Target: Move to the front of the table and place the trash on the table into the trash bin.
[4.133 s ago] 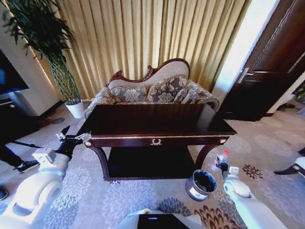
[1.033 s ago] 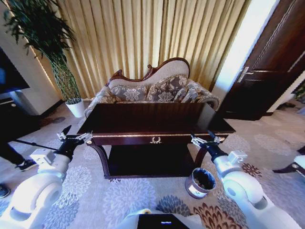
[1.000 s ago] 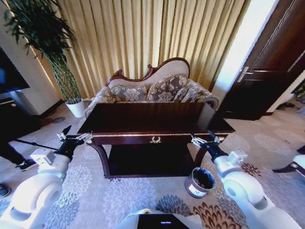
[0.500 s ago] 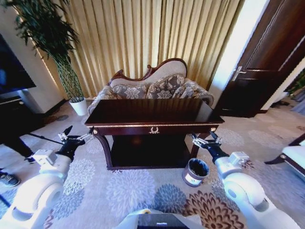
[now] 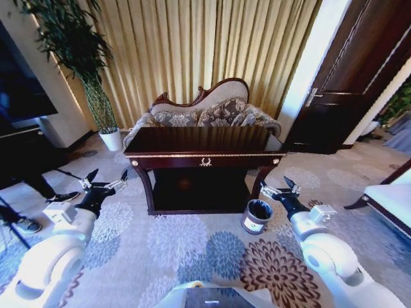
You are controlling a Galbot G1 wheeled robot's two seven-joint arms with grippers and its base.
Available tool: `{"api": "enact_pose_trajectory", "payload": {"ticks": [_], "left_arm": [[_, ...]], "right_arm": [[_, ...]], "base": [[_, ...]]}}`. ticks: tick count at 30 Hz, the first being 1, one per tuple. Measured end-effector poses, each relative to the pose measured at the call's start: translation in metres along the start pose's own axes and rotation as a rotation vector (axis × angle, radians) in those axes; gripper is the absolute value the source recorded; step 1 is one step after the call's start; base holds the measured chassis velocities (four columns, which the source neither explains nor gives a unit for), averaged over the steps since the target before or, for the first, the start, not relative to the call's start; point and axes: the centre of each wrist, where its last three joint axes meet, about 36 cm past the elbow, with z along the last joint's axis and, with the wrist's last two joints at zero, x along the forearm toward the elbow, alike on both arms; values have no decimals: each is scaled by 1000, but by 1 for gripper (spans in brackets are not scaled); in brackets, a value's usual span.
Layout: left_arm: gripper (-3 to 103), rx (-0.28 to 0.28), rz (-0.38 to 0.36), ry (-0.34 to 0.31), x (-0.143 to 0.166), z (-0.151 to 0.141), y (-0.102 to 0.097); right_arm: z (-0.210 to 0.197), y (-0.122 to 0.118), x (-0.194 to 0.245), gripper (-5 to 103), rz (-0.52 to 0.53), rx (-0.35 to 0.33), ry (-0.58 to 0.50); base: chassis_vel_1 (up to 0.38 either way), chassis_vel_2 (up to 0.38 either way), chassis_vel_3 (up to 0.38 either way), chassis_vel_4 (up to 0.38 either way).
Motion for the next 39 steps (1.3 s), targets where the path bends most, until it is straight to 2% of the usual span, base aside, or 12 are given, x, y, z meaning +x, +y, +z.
{"api": "enact_pose_trajectory", "payload": {"ticks": [39], "left_arm": [[100, 14, -3, 7, 3, 1, -4]], "right_arm": [[8, -7, -3, 100, 27, 2, -6]], "base": [[225, -224, -233, 226]]}}
